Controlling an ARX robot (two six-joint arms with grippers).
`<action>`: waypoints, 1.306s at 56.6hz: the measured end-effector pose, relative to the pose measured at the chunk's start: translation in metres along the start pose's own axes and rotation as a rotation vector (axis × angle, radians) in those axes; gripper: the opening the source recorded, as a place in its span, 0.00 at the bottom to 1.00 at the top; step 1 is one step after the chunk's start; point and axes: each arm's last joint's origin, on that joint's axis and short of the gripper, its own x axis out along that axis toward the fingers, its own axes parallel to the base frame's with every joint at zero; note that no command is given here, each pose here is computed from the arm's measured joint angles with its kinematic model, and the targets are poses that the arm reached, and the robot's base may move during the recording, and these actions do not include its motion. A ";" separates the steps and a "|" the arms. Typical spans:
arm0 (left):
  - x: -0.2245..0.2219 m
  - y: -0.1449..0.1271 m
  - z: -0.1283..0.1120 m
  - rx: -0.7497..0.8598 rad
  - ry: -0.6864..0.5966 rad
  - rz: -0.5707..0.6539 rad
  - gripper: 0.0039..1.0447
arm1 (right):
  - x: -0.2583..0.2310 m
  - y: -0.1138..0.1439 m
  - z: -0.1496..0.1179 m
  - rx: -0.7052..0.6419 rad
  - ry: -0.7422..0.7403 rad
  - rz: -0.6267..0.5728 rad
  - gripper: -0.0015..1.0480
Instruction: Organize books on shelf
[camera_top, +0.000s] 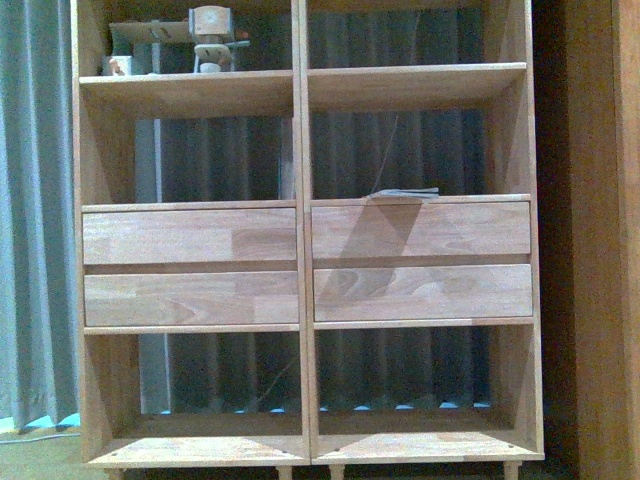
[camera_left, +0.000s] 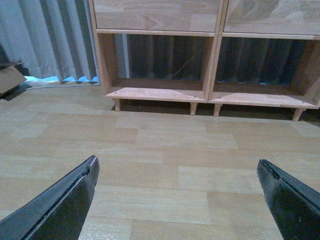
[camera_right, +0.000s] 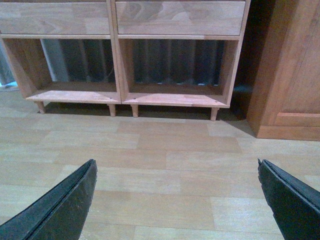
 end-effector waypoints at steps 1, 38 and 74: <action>0.000 0.000 0.000 0.000 0.000 0.000 0.93 | 0.000 0.000 0.000 0.000 0.000 0.000 0.93; 0.000 0.000 0.000 0.000 0.000 0.000 0.93 | 0.000 0.000 0.000 0.000 0.000 0.000 0.93; 0.000 0.000 0.000 0.000 -0.001 0.001 0.93 | 0.000 0.000 0.000 0.000 0.000 0.000 0.93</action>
